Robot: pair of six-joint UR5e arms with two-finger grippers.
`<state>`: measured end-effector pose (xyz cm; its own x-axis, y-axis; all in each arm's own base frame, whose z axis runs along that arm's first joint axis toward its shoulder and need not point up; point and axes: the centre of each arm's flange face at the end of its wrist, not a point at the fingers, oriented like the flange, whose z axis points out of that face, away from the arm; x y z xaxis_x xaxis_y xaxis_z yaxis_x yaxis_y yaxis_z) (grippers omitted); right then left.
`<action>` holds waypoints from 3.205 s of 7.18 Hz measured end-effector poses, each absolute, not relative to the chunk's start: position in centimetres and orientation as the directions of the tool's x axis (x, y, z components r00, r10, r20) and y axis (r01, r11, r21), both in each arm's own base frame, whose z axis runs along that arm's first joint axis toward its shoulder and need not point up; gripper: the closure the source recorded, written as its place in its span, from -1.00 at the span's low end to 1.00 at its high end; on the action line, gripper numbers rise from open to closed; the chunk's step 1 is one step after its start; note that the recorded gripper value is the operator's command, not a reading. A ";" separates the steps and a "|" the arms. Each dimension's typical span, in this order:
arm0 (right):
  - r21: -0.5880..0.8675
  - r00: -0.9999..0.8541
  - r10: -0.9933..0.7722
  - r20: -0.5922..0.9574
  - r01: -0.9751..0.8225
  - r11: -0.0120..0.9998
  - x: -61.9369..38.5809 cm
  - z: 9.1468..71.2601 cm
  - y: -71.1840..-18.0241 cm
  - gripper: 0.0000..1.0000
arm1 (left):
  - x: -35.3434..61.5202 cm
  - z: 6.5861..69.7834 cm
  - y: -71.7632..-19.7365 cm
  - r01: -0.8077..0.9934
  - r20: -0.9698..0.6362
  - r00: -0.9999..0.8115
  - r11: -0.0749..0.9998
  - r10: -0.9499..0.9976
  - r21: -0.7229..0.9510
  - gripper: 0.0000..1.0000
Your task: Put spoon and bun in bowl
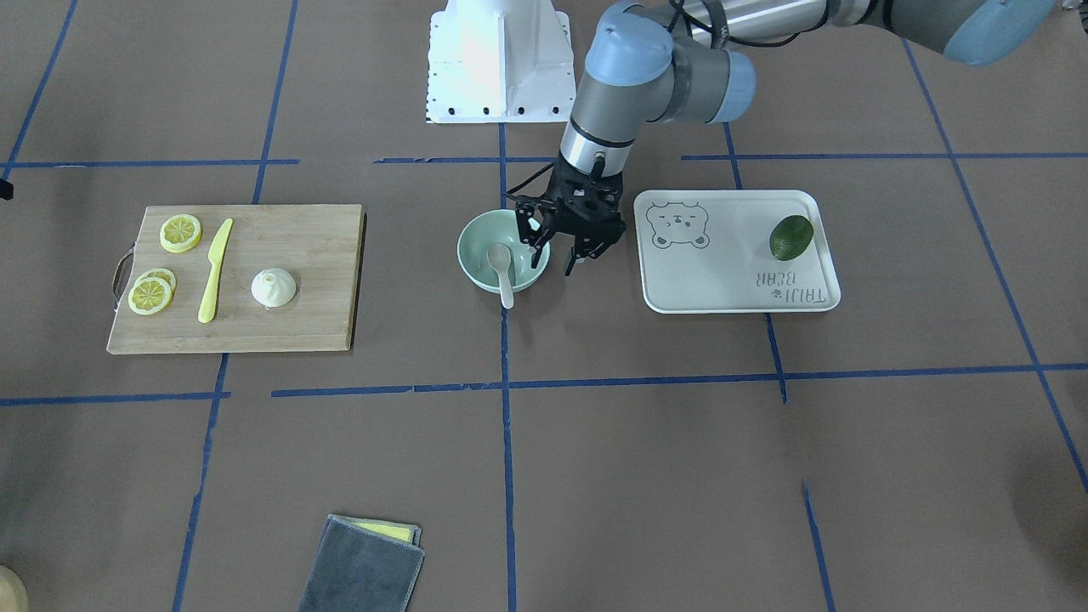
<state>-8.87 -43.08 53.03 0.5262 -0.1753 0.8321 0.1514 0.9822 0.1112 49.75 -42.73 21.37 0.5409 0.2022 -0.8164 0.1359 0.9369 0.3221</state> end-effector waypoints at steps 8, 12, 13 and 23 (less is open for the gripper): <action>0.107 0.637 -0.039 0.770 -0.069 0.992 -35.2 43.6 -41.2 -0.75 | 42.0 25.6 -41.7 0.139 -0.785 0.575 0.919 0.229 0.370 -0.16; 0.113 0.658 -0.025 0.753 -0.092 0.989 -37.8 43.7 -41.1 -0.70 | 42.1 25.7 -41.7 0.140 -0.786 0.575 0.920 0.227 0.367 -0.18; 0.116 0.659 -0.025 0.752 -0.095 0.989 -38.0 43.6 -41.3 -0.70 | 42.1 25.6 -41.7 0.140 -0.787 0.575 0.920 0.226 0.367 -0.19; 0.142 0.644 -0.034 0.765 -0.117 0.983 -39.2 41.5 -42.7 0.18 | 41.9 25.6 -41.7 0.141 -0.786 0.575 0.919 0.227 0.368 -0.20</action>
<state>-39.24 -42.73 41.55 0.6436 -0.0342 0.7646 -0.1168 0.9829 0.1423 41.92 -41.68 25.63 0.5746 0.2271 -0.7863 0.1410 0.9189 0.3684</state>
